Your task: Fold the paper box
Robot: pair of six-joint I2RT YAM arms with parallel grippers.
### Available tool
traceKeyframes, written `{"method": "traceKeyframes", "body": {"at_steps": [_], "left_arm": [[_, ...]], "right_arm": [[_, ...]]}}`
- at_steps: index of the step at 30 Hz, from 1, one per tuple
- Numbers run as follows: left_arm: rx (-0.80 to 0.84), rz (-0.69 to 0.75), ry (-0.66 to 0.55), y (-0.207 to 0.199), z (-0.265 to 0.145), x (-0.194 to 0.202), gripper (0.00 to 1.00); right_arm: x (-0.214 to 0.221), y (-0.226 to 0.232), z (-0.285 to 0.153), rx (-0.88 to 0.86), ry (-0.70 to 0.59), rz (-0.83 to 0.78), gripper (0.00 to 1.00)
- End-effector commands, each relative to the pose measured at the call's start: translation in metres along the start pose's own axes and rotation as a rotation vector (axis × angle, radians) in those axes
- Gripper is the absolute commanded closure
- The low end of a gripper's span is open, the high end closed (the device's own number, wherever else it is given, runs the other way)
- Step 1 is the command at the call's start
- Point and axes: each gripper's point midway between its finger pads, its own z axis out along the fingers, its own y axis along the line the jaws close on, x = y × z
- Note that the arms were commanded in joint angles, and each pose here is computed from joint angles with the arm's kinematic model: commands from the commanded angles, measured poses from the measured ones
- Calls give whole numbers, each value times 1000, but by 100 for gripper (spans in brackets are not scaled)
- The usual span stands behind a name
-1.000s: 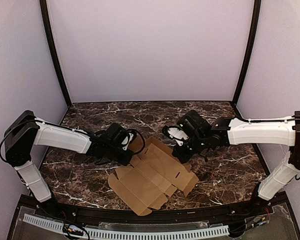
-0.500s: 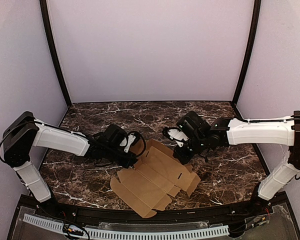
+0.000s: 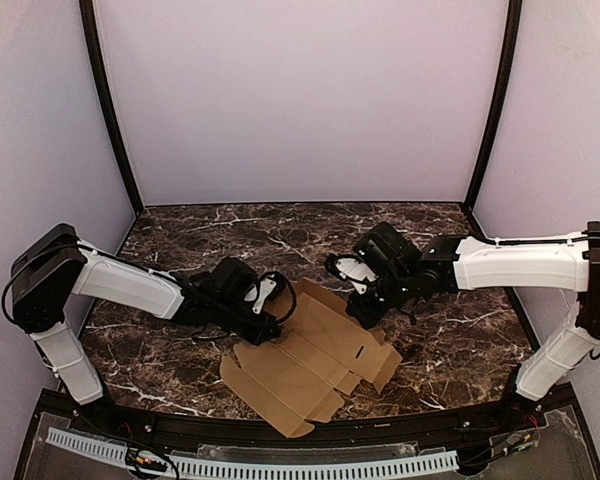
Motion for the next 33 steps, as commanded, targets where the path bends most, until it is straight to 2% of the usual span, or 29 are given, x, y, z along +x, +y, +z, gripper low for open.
{"method": "traceKeyframes", "body": {"at_steps": [1, 18, 26, 33], "left_arm": [[31, -8, 35, -8, 8, 14, 100], [-44, -15, 56, 3, 24, 28, 100], [-13, 15, -23, -11, 0, 3, 100], [10, 48, -93, -24, -26, -21, 99]], "right_arm": [[-1, -5, 4, 15, -9, 26, 100], [4, -4, 5, 13, 0, 27, 100], [0, -9, 3, 42, -6, -6, 100], [-8, -9, -3, 142, -27, -147, 100]]}}
